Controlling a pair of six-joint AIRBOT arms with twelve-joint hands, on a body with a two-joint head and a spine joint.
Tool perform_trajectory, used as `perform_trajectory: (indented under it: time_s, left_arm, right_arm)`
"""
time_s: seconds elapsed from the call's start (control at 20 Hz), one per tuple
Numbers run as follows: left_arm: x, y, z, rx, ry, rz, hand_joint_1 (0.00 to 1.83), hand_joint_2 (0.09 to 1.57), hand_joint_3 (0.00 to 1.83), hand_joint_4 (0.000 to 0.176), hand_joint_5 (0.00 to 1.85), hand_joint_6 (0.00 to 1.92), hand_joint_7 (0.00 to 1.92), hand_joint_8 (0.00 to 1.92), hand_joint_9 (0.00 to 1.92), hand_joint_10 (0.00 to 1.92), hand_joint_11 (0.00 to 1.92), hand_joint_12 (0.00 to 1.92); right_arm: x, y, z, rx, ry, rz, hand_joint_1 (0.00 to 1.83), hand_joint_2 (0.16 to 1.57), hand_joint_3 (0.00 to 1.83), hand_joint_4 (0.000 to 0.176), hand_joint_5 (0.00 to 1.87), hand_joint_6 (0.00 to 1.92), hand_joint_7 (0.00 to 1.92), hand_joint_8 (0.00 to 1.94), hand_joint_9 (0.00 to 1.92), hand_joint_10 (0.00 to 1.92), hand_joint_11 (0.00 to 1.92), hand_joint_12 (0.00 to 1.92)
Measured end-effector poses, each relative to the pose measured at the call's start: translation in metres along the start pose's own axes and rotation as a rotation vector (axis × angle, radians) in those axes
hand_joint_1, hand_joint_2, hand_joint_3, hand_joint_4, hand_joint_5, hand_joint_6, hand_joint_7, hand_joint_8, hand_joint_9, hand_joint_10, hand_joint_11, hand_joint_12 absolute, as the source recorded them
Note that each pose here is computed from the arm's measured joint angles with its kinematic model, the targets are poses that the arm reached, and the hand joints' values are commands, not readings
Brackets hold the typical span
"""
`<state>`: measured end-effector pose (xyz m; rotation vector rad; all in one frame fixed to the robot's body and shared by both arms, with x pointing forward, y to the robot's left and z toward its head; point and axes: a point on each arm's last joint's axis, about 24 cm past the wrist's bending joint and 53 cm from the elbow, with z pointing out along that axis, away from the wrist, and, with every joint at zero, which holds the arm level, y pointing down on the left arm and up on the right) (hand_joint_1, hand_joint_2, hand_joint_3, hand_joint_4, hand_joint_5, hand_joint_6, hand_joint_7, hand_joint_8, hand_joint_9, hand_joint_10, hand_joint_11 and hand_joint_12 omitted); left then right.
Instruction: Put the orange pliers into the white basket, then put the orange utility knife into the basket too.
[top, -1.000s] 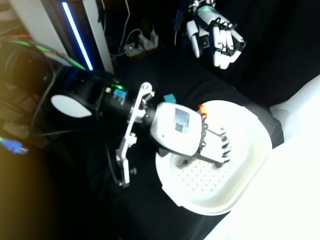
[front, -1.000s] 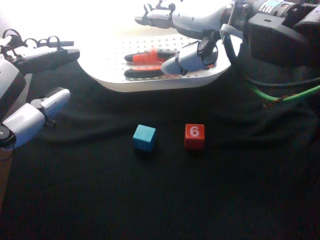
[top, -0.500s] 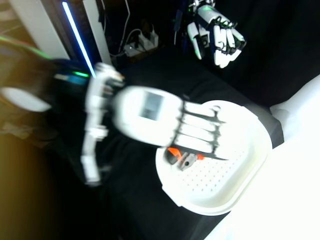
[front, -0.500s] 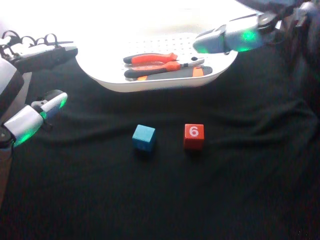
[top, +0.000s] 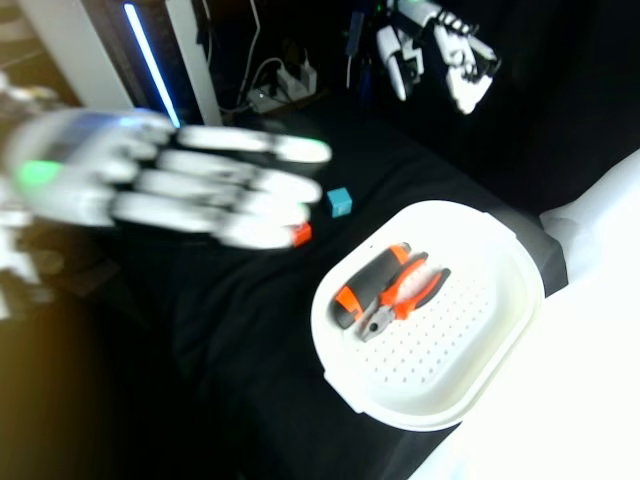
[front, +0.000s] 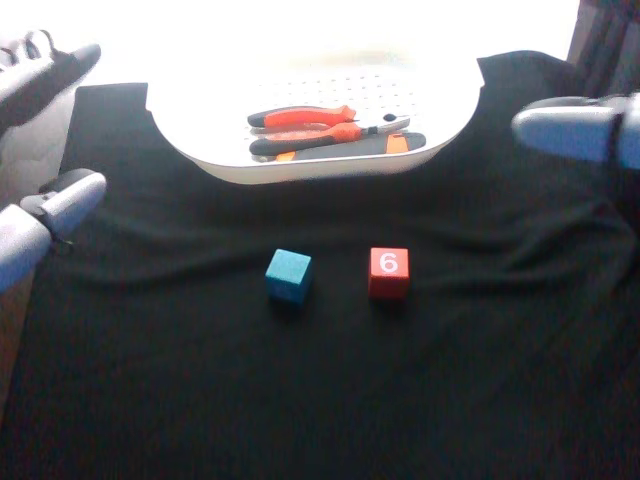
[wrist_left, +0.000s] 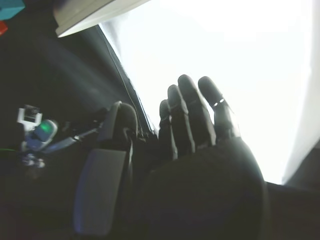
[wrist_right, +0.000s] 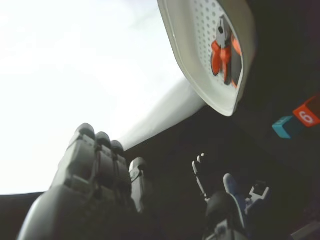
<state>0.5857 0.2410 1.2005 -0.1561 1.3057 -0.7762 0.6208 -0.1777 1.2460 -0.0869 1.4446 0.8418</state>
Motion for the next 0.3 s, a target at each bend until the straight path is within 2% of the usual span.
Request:
perform_trajectory:
  time_s: [0.05,0.1,0.15,0.2,0.3]
  left_arm:
    - [-0.005,-0.001,0.0,0.004,-0.02,0.002,0.31,1.28,0.0,0.117,0.0,0.0,0.0,0.0,0.0,0.0,0.0,0.02]
    - [-0.013,-0.003,0.001,0.013,-0.037,0.012,0.15,1.19,0.0,0.164,0.0,0.0,0.0,0.0,0.0,0.0,0.0,0.0]
    - [-0.018,-0.004,0.001,0.021,-0.054,0.021,0.11,1.15,0.0,0.174,0.0,0.0,0.0,0.0,0.0,0.0,0.0,0.0]
    - [-0.023,-0.006,0.0,0.022,-0.07,0.026,0.08,1.1,0.0,0.176,0.0,0.0,0.0,0.0,0.0,0.0,0.0,0.0]
    - [-0.03,-0.011,-0.001,0.038,-0.085,0.042,0.06,1.09,0.0,0.176,0.0,0.0,0.0,0.0,0.0,0.0,0.0,0.0]
  right_arm:
    - [-0.006,-0.001,-0.007,0.008,-0.019,0.0,0.18,1.01,0.0,0.163,0.0,0.0,0.0,0.0,0.0,0.0,0.0,0.0]
    - [-0.015,0.0,-0.015,0.012,-0.054,0.006,0.23,1.0,0.0,0.155,0.0,0.0,0.0,0.0,0.0,0.0,0.0,0.0]
    - [-0.023,0.002,-0.019,0.008,-0.082,0.006,0.23,1.02,0.0,0.15,0.0,0.0,0.0,0.0,0.0,0.0,0.0,0.0]
    - [-0.03,0.004,-0.022,0.0,-0.108,0.004,0.27,1.04,0.0,0.162,0.0,0.0,0.0,0.0,0.0,0.0,0.0,0.0]
    - [-0.047,0.013,-0.029,-0.028,-0.182,0.002,0.26,1.02,0.0,0.124,0.0,0.0,0.0,0.0,0.0,0.0,0.0,0.0]
